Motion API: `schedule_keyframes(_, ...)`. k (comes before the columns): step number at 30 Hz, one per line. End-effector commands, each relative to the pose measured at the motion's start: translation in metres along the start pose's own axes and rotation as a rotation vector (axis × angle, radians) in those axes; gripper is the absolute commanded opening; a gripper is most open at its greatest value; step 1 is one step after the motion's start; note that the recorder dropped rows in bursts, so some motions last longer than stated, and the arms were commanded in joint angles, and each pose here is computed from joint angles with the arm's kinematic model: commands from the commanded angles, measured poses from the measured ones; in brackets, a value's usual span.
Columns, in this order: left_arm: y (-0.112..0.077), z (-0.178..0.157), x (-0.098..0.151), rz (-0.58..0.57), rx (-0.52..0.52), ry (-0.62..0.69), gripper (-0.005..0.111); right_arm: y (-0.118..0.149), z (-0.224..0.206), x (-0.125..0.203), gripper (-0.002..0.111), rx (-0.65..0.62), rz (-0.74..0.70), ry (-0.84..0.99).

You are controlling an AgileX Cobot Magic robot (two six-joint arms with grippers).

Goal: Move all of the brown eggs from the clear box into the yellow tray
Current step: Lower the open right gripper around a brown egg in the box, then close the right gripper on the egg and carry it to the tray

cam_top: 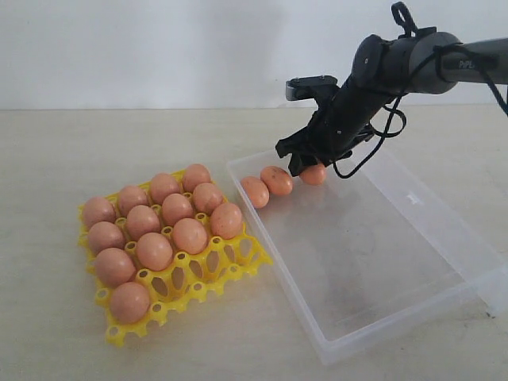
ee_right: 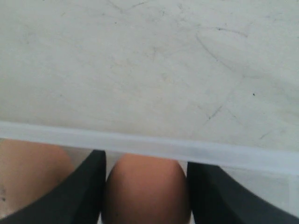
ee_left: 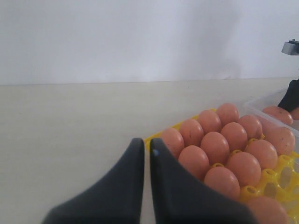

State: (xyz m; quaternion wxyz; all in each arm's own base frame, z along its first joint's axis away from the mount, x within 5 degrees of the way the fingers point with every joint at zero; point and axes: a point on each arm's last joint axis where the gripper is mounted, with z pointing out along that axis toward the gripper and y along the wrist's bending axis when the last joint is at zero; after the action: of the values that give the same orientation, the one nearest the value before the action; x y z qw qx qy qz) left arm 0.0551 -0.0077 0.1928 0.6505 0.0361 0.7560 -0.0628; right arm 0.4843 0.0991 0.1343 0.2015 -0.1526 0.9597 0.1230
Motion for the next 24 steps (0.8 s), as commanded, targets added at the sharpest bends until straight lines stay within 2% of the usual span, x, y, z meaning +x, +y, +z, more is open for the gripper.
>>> schedule_keyframes(1,0.0,0.0,0.0,-0.003,-0.001,-0.008,0.004,-0.003,-0.003,-0.002,0.0,0.006,0.007,-0.015)
schedule_keyframes(11,0.0,0.0,0.0,-0.003,-0.001,-0.008,0.004,0.0,-0.007,0.003,0.0,-0.021,0.161,0.057)
schedule_keyframes(14,0.0,0.0,0.0,-0.003,-0.001,-0.008,0.004,0.002,-0.014,0.003,0.0,-0.029,0.168,0.073)
schedule_keyframes(24,0.0,0.0,0.0,-0.003,-0.001,-0.008,0.004,0.019,-0.085,-0.015,0.0,-0.026,0.246,-0.066)
